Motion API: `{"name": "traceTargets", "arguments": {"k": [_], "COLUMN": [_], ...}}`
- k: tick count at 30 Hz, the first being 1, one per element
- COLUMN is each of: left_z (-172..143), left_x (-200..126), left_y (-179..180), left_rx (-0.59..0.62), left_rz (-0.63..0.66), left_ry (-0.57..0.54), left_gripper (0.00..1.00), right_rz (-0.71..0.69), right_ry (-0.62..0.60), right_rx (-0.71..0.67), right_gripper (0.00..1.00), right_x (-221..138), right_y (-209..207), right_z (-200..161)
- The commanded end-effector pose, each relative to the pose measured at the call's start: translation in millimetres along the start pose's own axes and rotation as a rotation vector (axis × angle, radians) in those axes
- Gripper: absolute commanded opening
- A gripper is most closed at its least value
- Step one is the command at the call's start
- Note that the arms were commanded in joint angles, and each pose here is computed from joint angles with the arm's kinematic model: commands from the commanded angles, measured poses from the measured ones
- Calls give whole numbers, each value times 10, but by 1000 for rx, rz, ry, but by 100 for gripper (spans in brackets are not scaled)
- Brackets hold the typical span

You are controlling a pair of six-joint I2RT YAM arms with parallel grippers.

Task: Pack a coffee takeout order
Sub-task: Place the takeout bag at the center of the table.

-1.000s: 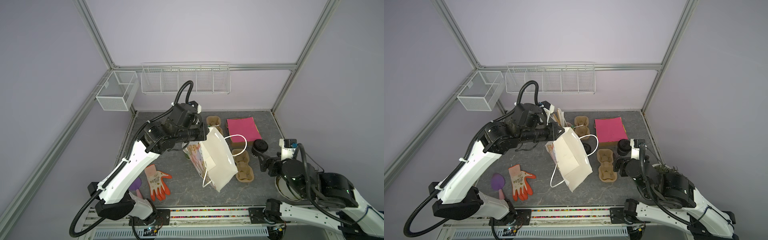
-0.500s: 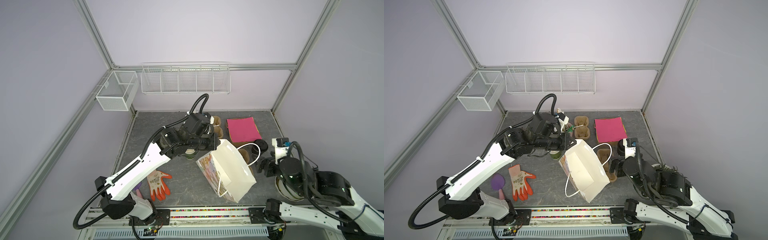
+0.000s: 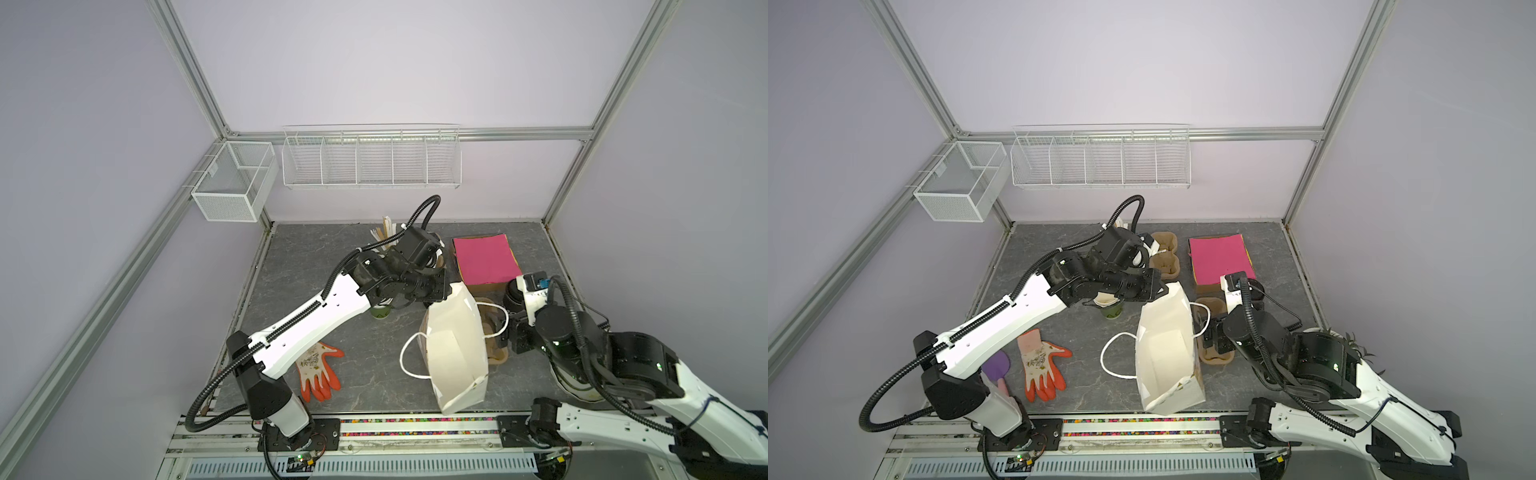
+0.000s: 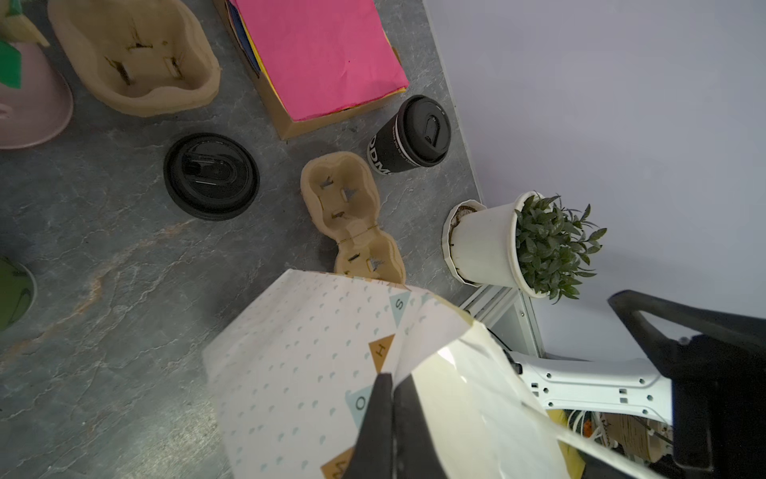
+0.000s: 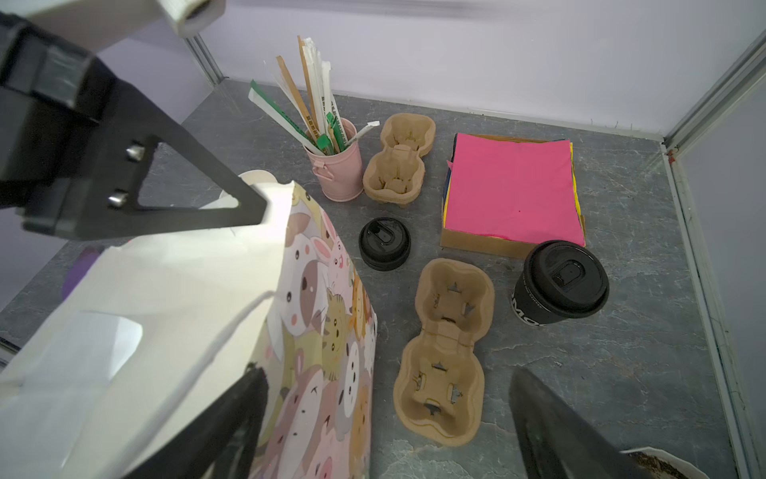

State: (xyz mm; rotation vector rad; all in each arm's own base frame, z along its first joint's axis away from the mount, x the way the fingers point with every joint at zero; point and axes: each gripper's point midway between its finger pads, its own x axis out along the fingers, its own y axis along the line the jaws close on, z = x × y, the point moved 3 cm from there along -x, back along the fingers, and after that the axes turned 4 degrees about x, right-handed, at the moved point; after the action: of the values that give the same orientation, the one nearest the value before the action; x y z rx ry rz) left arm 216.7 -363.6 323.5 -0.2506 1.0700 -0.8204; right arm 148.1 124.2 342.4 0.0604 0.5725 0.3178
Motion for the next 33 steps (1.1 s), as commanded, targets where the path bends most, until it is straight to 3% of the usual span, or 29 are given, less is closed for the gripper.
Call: {"name": "traceTargets", "arguments": {"k": [1, 9, 26, 33], "left_z": [100, 180, 209, 190], "left_x": [-28, 164, 207, 395], "left_y": [120, 200, 493, 571], "left_rx": [21, 86, 108, 84], "left_rz": [14, 43, 128, 114], "left_ry": [-9, 49, 186, 231], "left_gripper": [0, 0, 0, 0], "right_rz": [-36, -77, -165, -163], "right_ry": [31, 76, 125, 158], "right_rx": [-6, -3, 28, 37], "right_gripper": [93, 93, 93, 93], "right_x": [14, 129, 214, 220], "right_y": [-49, -111, -264, -303], "right_z": [-44, -167, -271, -356]}}
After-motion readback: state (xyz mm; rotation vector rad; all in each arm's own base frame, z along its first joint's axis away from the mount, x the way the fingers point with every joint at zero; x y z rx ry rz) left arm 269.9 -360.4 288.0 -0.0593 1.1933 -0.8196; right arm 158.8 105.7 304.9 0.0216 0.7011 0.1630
